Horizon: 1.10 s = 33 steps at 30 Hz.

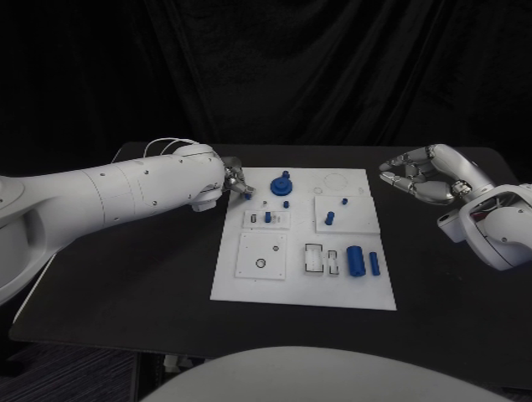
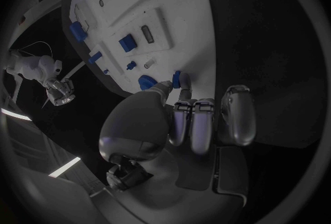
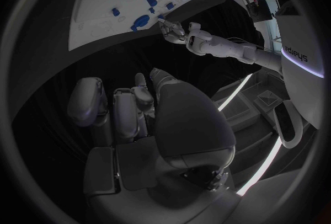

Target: Assemble the parts on the task board

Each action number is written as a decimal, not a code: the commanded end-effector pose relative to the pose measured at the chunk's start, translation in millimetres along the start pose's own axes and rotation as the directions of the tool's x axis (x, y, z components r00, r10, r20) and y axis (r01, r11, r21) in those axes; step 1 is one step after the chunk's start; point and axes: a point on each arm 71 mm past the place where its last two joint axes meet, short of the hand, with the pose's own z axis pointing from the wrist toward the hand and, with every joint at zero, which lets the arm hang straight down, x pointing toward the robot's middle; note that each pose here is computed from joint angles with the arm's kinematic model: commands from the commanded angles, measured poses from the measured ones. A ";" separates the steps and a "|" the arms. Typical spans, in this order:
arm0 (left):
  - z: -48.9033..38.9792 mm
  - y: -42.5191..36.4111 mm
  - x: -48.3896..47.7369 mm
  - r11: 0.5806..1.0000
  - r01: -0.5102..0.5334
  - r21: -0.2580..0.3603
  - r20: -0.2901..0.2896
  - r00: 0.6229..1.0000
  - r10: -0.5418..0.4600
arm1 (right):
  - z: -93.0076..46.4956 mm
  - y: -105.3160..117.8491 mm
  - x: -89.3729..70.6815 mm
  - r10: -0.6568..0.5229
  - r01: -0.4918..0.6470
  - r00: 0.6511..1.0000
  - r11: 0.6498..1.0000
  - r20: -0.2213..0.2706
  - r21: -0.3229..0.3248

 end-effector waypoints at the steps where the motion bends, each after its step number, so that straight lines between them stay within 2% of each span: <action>1: -0.1 -2.7 2.4 1.000 0.002 0.028 -0.014 1.000 -0.002 | -0.5 -1.3 1.2 0.000 0.000 1.000 1.000 -0.008 0.017; 10: -1.6 -1.8 2.9 0.999 0.006 0.035 -0.010 1.000 -0.006 | -0.7 -1.4 1.3 0.001 -0.001 1.000 1.000 -0.010 0.020; 15: -6.4 -0.1 4.0 0.999 0.019 0.040 0.010 1.000 -0.019 | -1.5 -1.8 0.8 0.001 -0.001 1.000 1.000 -0.010 0.023; 20: -16.8 3.5 7.5 0.998 0.037 0.052 0.029 0.999 -0.039 | -2.9 -2.8 -0.2 0.001 0.000 1.000 1.000 -0.009 0.028; 24: -29.8 6.6 12.1 0.996 0.053 0.073 0.035 0.998 -0.055 | -4.0 -3.9 -1.2 -0.001 0.001 1.000 0.999 -0.007 0.034; 29: -42.8 7.0 18.2 0.994 0.061 0.094 0.025 0.998 -0.063 | -4.1 -4.4 -1.4 -0.001 0.001 1.000 0.999 -0.006 0.037; 33: -48.5 5.6 22.2 0.993 0.059 0.104 0.009 0.998 -0.060 | -3.8 -4.5 -1.2 -0.001 0.001 1.000 0.999 -0.008 0.037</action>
